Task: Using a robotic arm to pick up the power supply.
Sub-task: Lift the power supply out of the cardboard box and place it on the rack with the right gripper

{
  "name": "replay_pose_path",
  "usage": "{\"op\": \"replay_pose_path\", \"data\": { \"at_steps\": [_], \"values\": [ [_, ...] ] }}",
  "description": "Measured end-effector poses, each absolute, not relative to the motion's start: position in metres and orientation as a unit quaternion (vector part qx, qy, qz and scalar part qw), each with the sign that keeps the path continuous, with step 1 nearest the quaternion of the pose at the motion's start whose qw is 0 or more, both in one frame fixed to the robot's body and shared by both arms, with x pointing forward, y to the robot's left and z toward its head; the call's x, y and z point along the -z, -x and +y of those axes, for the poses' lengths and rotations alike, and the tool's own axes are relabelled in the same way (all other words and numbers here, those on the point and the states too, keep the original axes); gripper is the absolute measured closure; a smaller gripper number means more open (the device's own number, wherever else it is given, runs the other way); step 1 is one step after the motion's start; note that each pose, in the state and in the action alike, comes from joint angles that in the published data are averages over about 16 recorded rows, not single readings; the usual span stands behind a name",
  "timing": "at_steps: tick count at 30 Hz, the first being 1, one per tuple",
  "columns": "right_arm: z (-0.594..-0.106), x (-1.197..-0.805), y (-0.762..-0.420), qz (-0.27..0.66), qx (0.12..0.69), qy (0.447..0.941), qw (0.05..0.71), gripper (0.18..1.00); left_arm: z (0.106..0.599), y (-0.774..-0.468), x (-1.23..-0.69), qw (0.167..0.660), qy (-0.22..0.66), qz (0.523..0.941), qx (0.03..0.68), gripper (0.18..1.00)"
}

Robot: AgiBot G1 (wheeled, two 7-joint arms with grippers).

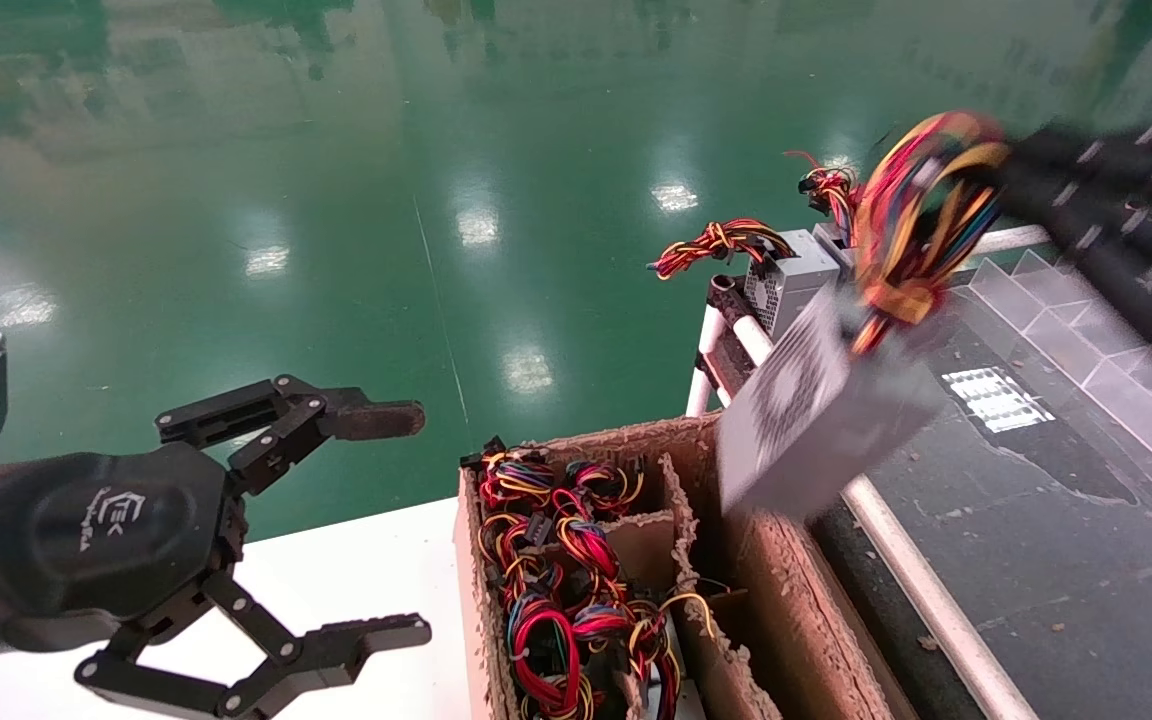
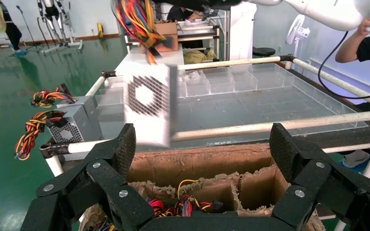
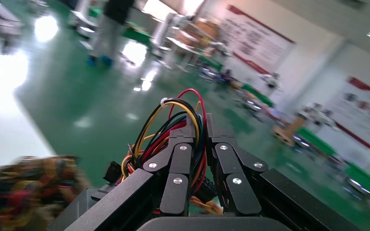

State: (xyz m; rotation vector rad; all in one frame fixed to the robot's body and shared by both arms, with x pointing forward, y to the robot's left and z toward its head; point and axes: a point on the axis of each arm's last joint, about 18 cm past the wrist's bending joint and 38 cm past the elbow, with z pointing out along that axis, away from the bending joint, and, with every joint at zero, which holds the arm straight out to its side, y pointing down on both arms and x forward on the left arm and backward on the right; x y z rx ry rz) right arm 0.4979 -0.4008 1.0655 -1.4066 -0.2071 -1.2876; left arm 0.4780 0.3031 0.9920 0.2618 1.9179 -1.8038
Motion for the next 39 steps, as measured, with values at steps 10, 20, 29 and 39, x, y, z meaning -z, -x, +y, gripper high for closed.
{"op": "replay_pose_path", "data": {
  "at_steps": [10, 20, 29, 39],
  "values": [
    [-0.45, -1.08, -0.549, 0.0, 0.597, 0.588, 0.546, 0.952, 0.303, -0.478, -0.992, 0.245, -0.096, 0.703, 0.661, 0.184],
    [-0.462, -1.079, -0.61, 0.06, 0.617, 0.595, 0.511, 0.952, 0.303, -0.478, -0.992, 0.245, -0.096, 0.703, 0.661, 0.184],
    [-0.455, -1.082, -0.65, 0.099, 0.623, 0.597, 0.496, 0.952, 0.303, -0.478, -0.992, 0.245, -0.096, 0.703, 0.661, 0.184],
    [-0.462, -1.076, -0.668, 0.141, 0.623, 0.605, 0.475, 0.952, 0.303, -0.478, -0.992, 0.245, -0.096, 0.703, 0.661, 0.184]
  ]
}}
